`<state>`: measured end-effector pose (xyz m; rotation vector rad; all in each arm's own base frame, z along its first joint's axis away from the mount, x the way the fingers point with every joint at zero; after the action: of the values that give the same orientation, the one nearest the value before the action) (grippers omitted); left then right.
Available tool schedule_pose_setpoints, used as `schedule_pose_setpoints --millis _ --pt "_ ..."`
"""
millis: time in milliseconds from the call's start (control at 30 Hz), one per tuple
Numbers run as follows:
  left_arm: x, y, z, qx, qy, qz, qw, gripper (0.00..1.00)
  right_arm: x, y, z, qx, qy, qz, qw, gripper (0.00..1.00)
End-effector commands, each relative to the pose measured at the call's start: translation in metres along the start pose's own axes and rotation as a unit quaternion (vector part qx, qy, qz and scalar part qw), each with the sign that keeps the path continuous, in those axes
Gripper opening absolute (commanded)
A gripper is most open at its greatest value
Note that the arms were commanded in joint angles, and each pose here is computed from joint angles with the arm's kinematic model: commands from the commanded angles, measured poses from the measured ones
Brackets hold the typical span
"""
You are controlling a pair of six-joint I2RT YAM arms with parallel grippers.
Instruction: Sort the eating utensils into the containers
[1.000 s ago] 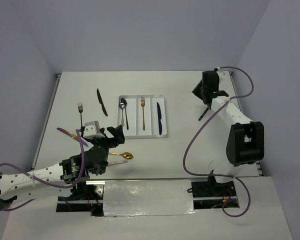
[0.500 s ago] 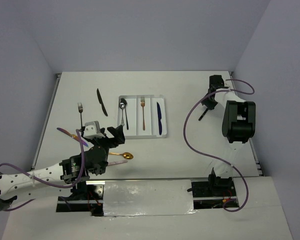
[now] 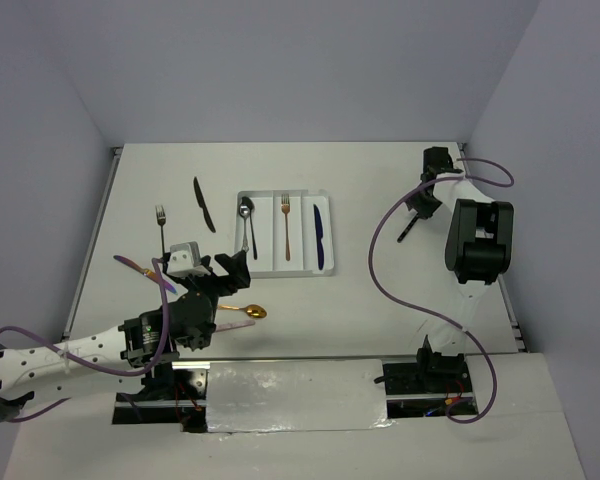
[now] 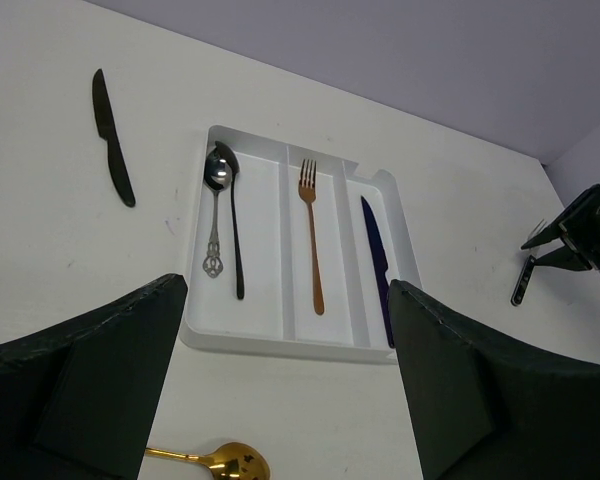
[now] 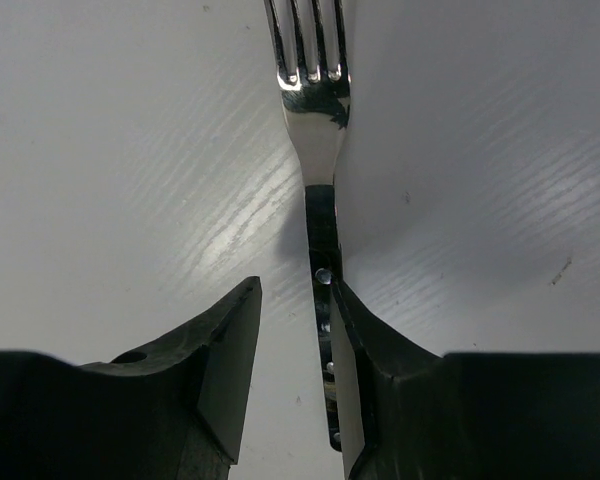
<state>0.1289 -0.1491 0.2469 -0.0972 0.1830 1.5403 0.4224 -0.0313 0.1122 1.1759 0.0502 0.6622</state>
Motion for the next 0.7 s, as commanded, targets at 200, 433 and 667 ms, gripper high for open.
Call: schedule_pose_setpoints --millis 200,433,667 --pt "-0.002 0.001 0.015 -0.013 0.034 -0.002 0.999 0.95 -0.006 -0.005 0.006 -0.001 0.006 -0.066 0.998 0.41" --pt "-0.001 0.001 0.015 -0.013 0.036 -0.004 0.999 0.95 -0.006 -0.015 0.003 0.013 0.017 -0.088 0.996 0.40" --pt "-0.001 0.002 0.015 -0.014 0.040 -0.007 0.999 0.95 0.001 -0.014 0.004 0.023 0.029 -0.041 0.998 0.00"
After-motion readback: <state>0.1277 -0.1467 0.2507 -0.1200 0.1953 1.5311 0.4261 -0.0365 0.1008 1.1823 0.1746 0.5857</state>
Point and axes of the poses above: each gripper's point midway between its finger pads, its own y axis back along the fingers, its own x axis along the line the jaws close on, z = x × y, the point moved 9 cm from there along y, back along the fingers, and after that the axes turned 14 degrees about -y, right-handed, at the moved point
